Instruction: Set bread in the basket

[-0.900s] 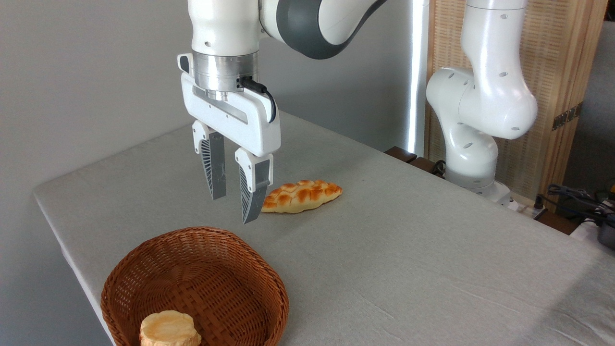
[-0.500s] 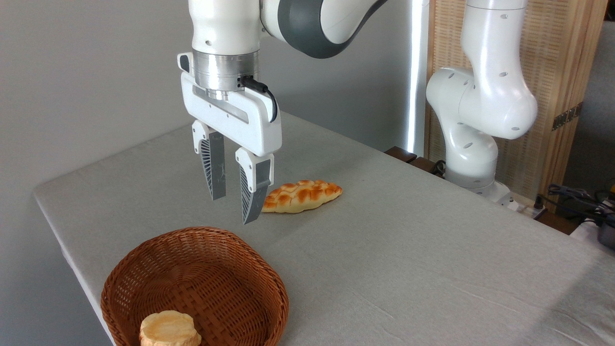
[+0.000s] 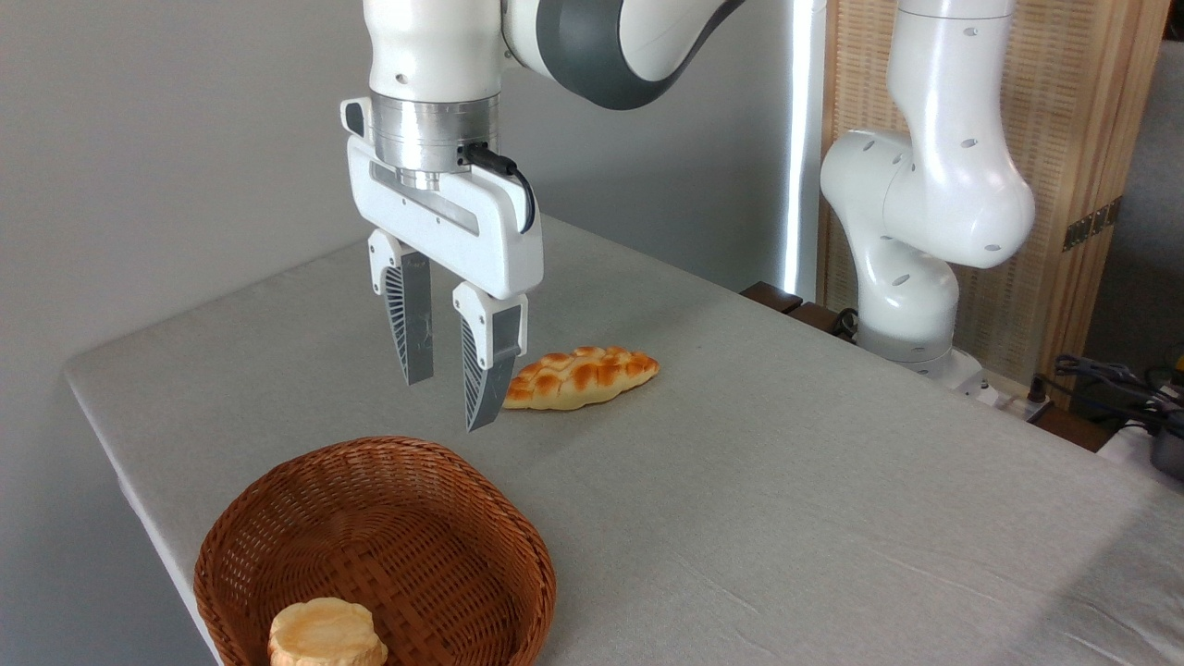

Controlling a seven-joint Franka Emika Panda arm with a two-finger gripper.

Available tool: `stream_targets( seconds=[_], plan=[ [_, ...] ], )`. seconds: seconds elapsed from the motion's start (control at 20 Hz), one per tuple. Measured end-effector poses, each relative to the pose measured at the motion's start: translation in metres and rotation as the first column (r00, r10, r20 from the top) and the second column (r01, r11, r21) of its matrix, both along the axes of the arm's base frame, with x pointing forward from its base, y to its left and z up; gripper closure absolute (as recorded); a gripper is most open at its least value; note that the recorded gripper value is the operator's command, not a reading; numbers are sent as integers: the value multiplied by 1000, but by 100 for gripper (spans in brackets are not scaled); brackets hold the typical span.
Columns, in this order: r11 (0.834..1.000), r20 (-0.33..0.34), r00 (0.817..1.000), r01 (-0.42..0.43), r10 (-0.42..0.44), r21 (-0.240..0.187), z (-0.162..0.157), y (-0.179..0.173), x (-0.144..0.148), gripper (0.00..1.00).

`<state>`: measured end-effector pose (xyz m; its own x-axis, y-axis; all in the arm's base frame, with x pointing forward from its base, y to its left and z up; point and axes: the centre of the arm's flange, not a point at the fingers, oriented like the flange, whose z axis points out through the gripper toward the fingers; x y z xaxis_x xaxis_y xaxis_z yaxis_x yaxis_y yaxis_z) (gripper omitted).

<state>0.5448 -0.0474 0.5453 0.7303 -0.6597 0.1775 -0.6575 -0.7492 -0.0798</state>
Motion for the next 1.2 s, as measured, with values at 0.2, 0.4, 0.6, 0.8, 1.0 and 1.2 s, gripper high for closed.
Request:
stream_targets(
  seconds=[0.2,0.4,0.6,0.8,1.0,1.2],
  plan=[
    [1000,1,1000,-9,9,4,0,4,0,0],
    [1000,2,1000,-9,9,14,0,2,0,0],
    [1000,2,1000,-11,11,15,0,3,0,0],
    [1000,5,1000,-11,11,15,2,3,1,0],
    [1000,5,1000,-9,9,15,2,2,1,0],
    [1000,-20,1000,2,-1,18,-2,-4,-2,0]
  ],
)
